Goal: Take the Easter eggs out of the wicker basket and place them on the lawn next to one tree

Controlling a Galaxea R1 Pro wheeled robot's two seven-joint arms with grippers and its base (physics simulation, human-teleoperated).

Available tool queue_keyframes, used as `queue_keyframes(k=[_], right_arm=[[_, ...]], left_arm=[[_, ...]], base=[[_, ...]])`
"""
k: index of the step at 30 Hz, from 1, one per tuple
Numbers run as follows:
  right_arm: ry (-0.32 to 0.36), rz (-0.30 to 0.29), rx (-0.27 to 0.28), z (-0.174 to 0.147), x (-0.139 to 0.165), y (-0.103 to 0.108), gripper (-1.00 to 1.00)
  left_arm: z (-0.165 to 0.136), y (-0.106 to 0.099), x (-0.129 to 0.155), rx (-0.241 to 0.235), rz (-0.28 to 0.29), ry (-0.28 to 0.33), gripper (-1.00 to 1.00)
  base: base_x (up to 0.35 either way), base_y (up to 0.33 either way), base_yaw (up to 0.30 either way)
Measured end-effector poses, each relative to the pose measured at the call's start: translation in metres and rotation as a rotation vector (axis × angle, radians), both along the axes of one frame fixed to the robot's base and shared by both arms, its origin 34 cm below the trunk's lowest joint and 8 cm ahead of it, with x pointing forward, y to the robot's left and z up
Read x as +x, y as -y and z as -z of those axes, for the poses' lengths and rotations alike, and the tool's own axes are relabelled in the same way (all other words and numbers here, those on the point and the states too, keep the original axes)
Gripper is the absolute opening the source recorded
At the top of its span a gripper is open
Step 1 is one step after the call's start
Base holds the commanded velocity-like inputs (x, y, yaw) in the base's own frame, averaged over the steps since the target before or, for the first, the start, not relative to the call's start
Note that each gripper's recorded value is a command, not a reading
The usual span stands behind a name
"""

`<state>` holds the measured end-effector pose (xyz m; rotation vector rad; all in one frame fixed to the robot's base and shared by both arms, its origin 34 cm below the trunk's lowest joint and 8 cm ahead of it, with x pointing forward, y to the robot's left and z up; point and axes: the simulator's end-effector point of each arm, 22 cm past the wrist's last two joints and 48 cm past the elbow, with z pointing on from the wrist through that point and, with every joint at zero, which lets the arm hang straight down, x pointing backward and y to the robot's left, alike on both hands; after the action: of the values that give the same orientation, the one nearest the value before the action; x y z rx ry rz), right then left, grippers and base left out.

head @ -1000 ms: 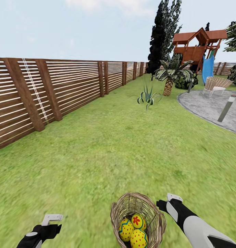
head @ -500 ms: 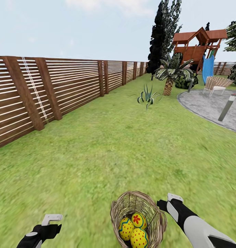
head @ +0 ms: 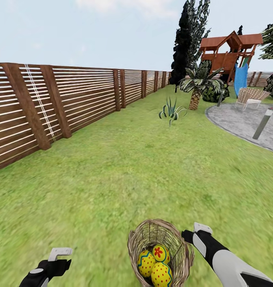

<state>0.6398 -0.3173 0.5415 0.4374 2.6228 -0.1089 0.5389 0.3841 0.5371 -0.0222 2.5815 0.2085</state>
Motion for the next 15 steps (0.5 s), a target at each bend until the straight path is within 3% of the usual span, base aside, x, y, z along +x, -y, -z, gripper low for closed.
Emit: queue_keyframes(k=[15], right_arm=[[0.015, 0.013, -0.019, 0.025, -0.001, 0.015, 1.0]], left_arm=[[0.027, 0.0, -0.002, 0.001, 0.001, 0.0, 1.0]], base=[[0.0, 0.0, 0.0]])
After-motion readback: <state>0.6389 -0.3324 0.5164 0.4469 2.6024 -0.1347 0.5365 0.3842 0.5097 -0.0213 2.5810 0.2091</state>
